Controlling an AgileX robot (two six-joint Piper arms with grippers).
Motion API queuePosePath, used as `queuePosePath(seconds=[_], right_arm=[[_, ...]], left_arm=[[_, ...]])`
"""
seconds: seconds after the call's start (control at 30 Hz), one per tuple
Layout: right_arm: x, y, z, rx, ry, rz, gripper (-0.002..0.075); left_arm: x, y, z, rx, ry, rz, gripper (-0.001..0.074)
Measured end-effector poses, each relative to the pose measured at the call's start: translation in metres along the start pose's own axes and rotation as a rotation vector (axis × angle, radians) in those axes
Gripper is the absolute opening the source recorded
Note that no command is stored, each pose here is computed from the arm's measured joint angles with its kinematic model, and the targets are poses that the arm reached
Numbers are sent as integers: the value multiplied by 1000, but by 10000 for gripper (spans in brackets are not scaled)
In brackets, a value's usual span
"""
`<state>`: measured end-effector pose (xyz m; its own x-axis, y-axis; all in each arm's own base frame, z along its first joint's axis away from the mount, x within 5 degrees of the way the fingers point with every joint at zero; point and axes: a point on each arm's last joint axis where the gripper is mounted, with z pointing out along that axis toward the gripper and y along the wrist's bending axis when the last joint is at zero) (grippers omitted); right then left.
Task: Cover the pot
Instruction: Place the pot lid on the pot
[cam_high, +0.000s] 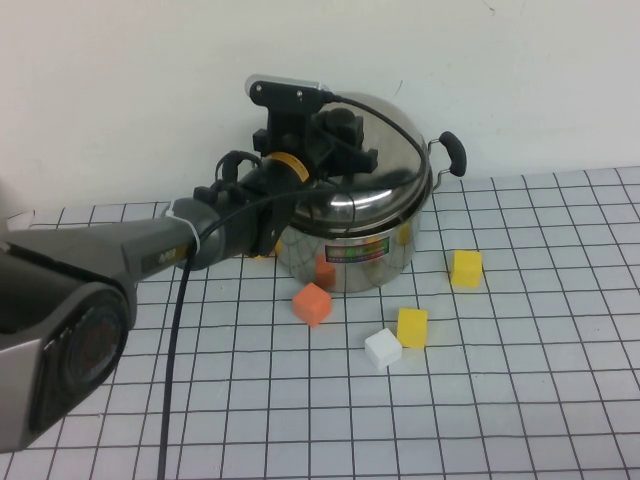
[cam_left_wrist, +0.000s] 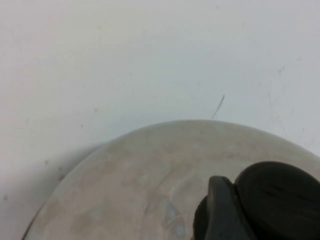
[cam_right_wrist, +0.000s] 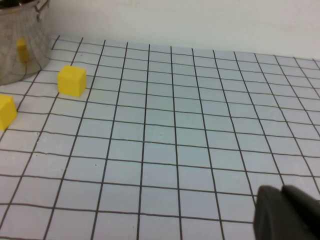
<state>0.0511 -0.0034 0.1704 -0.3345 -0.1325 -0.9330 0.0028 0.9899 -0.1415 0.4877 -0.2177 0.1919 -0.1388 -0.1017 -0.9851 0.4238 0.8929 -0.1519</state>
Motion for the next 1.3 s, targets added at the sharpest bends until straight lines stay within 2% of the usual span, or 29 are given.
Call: queuePosePath(seconds=[0.3, 0.97, 1.0, 1.17, 1.3], right_arm=[[0, 0, 0, 0, 0, 0, 9], [0, 0, 0, 0, 0, 0, 9], [0, 0, 0, 0, 0, 0, 9], [0, 0, 0, 0, 0, 0, 9], [0, 0, 0, 0, 0, 0, 9]], left_arm=[[14, 2, 2, -6, 53, 6, 333], [14, -1, 3, 17, 100, 11, 338], [14, -1, 3, 17, 100, 11, 349], [14, -1, 3, 20, 110, 25, 537], [13, -1, 2, 15, 121, 23, 563]])
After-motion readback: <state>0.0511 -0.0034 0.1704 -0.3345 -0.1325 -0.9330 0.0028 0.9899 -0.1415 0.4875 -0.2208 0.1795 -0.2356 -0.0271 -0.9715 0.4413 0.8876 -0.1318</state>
